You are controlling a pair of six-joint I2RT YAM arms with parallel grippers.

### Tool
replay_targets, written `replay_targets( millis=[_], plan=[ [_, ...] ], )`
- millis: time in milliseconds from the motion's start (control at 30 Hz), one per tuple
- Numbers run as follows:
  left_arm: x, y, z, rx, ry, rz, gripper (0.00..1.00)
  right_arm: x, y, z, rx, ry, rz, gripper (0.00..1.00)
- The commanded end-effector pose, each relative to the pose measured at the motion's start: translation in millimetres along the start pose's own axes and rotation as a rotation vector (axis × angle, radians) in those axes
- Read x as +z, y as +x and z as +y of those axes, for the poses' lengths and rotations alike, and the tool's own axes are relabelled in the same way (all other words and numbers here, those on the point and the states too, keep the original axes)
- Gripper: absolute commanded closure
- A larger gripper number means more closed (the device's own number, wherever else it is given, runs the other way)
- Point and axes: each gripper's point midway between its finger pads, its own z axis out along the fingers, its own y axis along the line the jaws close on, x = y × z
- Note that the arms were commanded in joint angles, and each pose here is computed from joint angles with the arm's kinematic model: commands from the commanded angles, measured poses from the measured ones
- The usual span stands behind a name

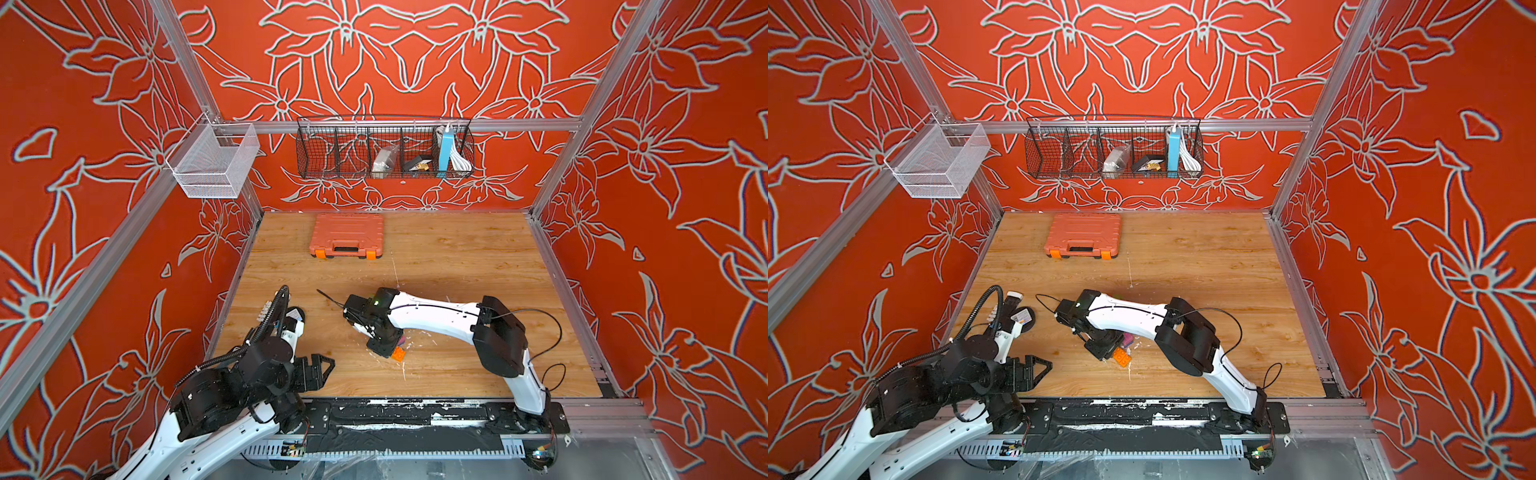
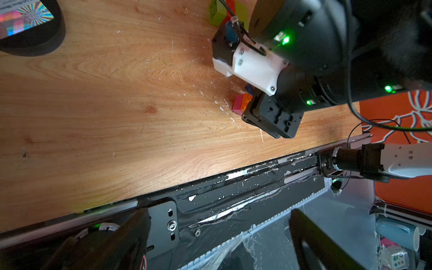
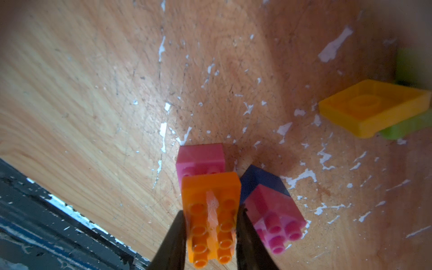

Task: Assemble the letter r with lego
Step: Adjust the lego brick at the center of the board.

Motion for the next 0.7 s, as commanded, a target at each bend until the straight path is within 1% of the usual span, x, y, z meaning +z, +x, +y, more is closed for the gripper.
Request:
replay_targets(
  millis=[0, 167, 667],
  plan=[
    [3.9, 4.9, 5.4, 0.008, -0.031, 0.027, 0.09, 8.8, 7.3, -5.5, -0.004, 0.029, 0.036, 1.0],
    [4.5, 4.7, 5.6, 0.008, -0.033, 0.027, 0.08, 12.8, 10.6, -5.5, 0.0, 0.032, 0.042, 1.0],
    [6.0, 4.4, 5.2, 0.008, -0.035, 0.029, 0.08, 6.6, 8.2, -1.3, -0.006, 0.042, 0.005, 1.0]
  ],
)
